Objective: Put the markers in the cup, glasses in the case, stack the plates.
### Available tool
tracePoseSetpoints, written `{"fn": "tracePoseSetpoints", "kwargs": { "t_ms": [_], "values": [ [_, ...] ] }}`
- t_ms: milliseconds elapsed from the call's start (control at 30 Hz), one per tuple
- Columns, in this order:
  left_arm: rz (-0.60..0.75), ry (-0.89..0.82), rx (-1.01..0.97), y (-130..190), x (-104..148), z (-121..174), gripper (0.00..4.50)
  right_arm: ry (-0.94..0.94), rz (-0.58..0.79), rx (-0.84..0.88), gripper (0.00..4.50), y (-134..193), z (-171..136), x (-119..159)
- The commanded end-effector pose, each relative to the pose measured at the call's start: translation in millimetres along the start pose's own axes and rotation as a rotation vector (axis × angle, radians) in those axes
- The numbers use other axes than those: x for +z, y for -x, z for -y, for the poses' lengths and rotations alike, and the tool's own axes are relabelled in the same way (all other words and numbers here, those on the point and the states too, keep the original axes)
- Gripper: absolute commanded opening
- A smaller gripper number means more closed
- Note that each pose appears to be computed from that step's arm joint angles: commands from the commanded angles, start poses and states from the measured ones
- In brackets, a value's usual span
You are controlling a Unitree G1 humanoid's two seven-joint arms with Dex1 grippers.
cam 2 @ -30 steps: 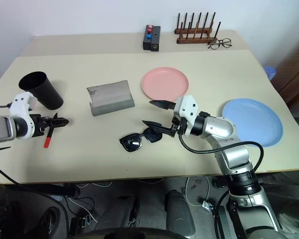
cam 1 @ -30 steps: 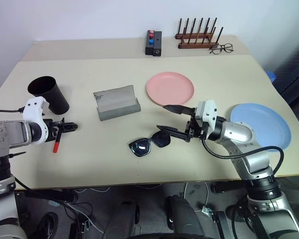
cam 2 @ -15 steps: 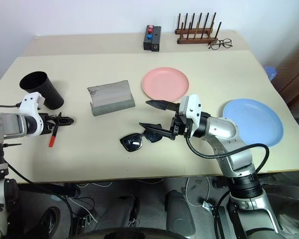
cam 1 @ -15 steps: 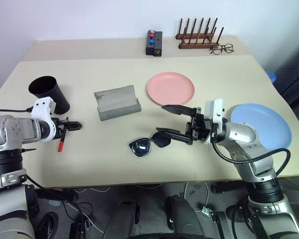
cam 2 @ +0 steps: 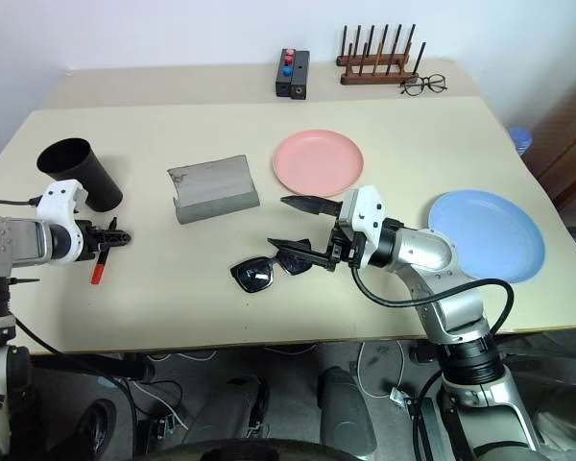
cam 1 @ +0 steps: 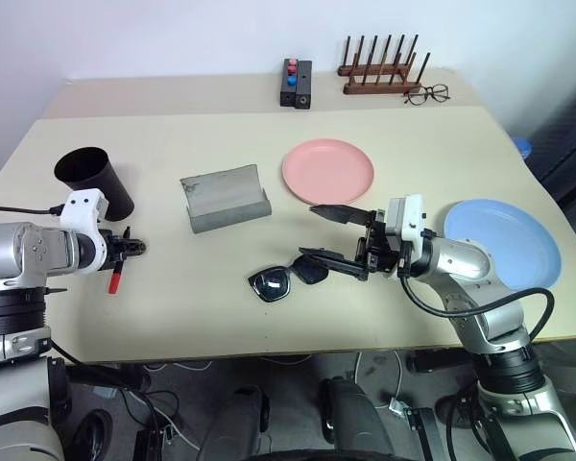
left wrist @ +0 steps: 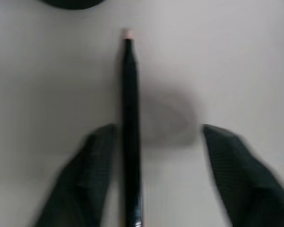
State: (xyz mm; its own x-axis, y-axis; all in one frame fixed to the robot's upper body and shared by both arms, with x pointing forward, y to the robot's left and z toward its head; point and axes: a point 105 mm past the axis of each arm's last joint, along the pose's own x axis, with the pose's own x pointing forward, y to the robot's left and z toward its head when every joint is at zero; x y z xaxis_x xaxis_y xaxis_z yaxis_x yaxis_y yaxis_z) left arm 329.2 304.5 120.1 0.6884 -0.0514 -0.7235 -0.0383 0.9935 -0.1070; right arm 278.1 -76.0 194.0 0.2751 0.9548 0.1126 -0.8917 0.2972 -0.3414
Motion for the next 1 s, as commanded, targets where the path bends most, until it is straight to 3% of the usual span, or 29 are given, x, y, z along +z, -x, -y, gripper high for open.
{"fn": "tracePoseSetpoints", "kwargs": {
  "t_ms": [33,100,300,467,533,600,733,900,1000],
  "values": [
    [0.001,-0.006,0.025,2.9,0.5,-5.6,0.80,0.036,0.022,-0.009,3.17,-0.7,1.2,7.6],
    [0.000,-0.017,0.025,2.8,-0.1,-5.5,0.03,0.035,0.020,-0.012,3.17,-0.4,1.7,7.1],
    [-0.007,-0.046,-0.001,7.6,-2.0,-0.9,0.03,0.035,0.014,-0.020,3.17,0.1,3.4,5.2],
    [0.073,-0.188,-0.251,24.1,11.0,47.9,0.03,0.040,0.016,-0.027,3.17,-1.7,7.2,4.6],
    [0.091,-0.228,-0.273,26.9,14.0,55.0,0.03,0.049,0.018,-0.028,3.17,-3.0,8.7,4.9],
    [0.194,-0.281,-0.336,30.4,27.0,68.2,0.03,0.056,0.019,-0.033,3.17,-4.3,10.5,4.7],
    [0.552,-0.324,-0.491,48.6,71.1,92.5,0.03,0.067,0.020,-0.041,3.17,-5.3,11.2,3.8],
    [0.944,-0.290,-0.404,83.0,135.8,76.7,0.03,0.069,0.023,-0.059,3.17,-4.5,13.1,4.7],
    [1.084,-0.318,-0.321,98.0,154.9,63.7,0.03,0.068,0.020,-0.063,3.17,-4.1,13.3,4.3]
  ]
}}
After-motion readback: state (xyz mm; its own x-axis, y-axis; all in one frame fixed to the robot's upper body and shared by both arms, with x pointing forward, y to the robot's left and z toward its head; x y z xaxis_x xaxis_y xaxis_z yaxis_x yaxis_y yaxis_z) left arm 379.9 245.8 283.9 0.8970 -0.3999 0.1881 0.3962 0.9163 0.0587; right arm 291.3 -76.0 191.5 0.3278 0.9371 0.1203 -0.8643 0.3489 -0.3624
